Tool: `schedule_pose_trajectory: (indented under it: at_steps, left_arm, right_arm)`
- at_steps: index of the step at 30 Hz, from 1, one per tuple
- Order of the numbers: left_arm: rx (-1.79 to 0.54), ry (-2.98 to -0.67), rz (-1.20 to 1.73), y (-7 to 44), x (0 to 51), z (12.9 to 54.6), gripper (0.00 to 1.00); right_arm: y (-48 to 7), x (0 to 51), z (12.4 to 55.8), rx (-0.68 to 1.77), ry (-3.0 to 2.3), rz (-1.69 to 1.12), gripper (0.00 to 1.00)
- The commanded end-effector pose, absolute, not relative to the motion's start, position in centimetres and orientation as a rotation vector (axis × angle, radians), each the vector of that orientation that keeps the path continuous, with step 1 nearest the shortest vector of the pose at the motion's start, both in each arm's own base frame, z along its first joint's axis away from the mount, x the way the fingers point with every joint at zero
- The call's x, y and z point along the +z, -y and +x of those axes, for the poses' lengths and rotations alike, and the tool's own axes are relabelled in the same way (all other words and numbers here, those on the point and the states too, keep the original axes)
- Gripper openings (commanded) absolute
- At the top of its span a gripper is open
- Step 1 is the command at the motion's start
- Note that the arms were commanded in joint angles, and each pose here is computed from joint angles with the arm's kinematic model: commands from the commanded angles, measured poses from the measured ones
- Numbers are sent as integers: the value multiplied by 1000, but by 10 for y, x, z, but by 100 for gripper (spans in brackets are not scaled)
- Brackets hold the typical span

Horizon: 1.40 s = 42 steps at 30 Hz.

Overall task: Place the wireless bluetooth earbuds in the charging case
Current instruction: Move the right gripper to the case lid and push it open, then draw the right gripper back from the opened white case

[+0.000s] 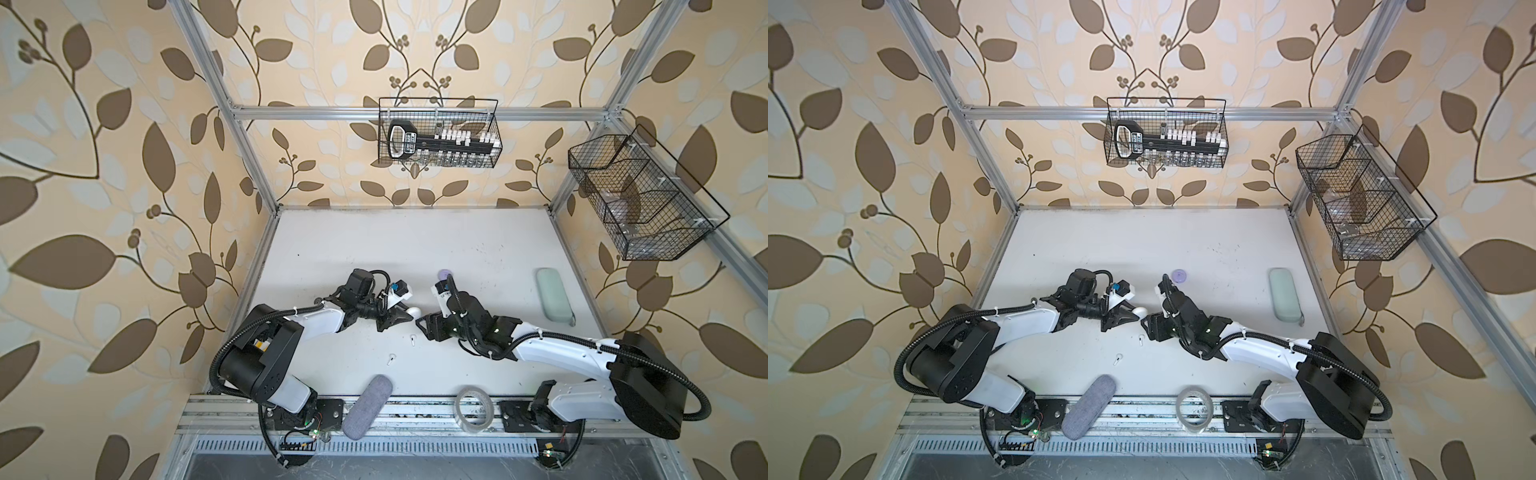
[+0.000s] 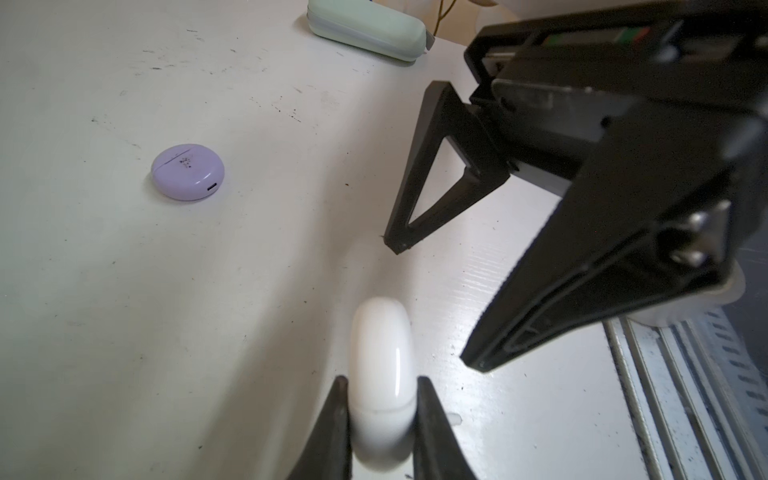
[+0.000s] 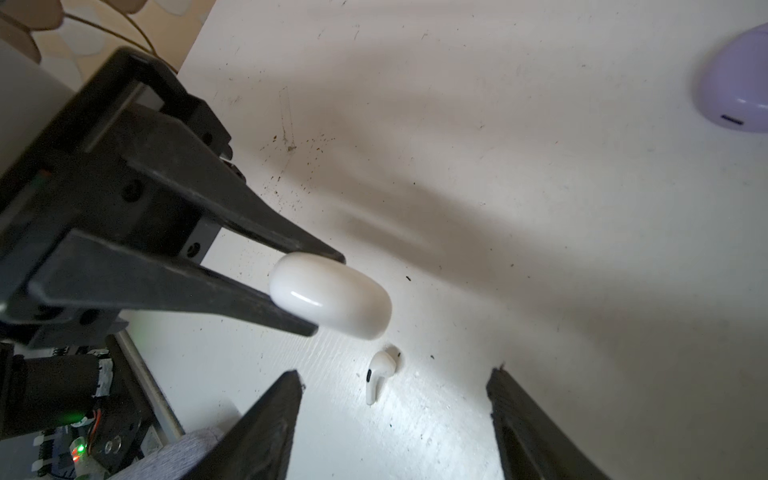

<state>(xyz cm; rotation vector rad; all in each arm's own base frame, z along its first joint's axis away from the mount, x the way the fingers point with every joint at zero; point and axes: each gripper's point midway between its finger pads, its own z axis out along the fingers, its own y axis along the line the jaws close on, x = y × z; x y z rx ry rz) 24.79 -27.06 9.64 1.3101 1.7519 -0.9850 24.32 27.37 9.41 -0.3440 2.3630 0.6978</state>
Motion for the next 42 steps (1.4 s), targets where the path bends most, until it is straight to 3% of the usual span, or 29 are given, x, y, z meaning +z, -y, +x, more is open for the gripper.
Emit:
schedule_pose_trajectory:
  at_steps: [1, 42]
  left_arm:
    - [-979, -1704, 1326, 274, 102, 245, 15]
    - [-999, -1708, 1360, 277, 100, 239, 14]
  right_arm:
    - [-280, 104, 252, 730, -2336, -319, 72]
    - [-273, 95, 296, 703, -2372, -241, 71]
